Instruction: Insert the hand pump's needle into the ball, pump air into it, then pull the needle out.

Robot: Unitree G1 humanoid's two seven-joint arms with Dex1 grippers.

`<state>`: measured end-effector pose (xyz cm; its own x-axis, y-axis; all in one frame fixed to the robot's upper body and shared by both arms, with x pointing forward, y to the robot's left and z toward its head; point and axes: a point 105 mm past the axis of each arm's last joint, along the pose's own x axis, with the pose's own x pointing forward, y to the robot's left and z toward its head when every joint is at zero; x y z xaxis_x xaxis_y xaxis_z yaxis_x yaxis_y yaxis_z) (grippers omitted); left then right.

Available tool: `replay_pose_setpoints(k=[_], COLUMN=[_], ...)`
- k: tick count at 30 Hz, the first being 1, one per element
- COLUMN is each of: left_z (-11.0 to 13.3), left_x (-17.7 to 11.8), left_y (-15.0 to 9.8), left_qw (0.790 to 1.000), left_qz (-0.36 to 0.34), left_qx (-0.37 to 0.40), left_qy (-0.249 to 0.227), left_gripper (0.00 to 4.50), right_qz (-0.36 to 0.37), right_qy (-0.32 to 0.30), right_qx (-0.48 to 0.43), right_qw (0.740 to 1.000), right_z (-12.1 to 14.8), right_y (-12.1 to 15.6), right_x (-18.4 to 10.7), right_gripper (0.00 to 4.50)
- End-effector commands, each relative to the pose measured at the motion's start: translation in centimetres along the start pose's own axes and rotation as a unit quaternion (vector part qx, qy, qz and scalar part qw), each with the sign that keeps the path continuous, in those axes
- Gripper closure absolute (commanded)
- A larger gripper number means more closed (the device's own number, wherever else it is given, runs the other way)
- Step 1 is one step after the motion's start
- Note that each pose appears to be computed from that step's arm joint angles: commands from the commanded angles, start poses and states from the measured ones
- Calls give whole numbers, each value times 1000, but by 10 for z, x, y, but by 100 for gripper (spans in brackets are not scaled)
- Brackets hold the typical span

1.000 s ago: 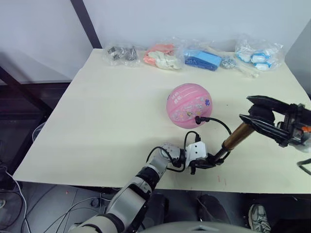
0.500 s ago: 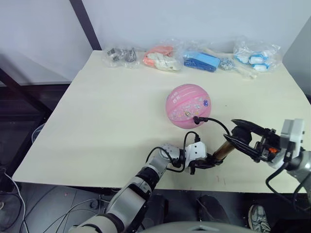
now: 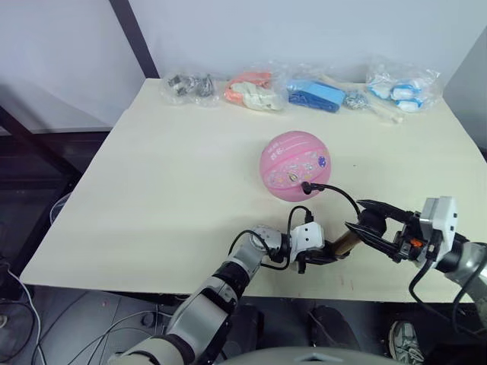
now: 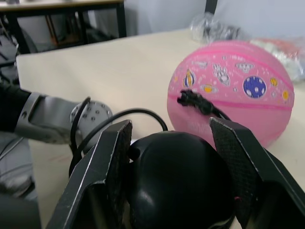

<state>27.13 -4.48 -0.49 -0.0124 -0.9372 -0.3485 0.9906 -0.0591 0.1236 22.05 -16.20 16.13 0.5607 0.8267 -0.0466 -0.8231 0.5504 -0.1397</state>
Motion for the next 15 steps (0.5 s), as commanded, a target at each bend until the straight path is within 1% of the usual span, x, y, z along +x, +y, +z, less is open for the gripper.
replay_pose_setpoints(k=[1, 8, 15], left_z=[-24, -23, -22], left_x=[-1, 0, 1], left_y=[-14, -14, -13], left_qw=[999, 999, 999], left_qz=[-15, -17, -18], left_qx=[-36, -35, -33], left_qy=[33, 31, 31], left_gripper=[347, 347, 347], right_qz=[33, 39, 30], right_qy=[-48, -68, -82], right_qx=[-33, -50, -59], right_qw=[998, 996, 994], right_z=[44, 86, 114], right_y=[7, 2, -7], right_x=[-3, -15, -27], right_gripper=[234, 234, 234])
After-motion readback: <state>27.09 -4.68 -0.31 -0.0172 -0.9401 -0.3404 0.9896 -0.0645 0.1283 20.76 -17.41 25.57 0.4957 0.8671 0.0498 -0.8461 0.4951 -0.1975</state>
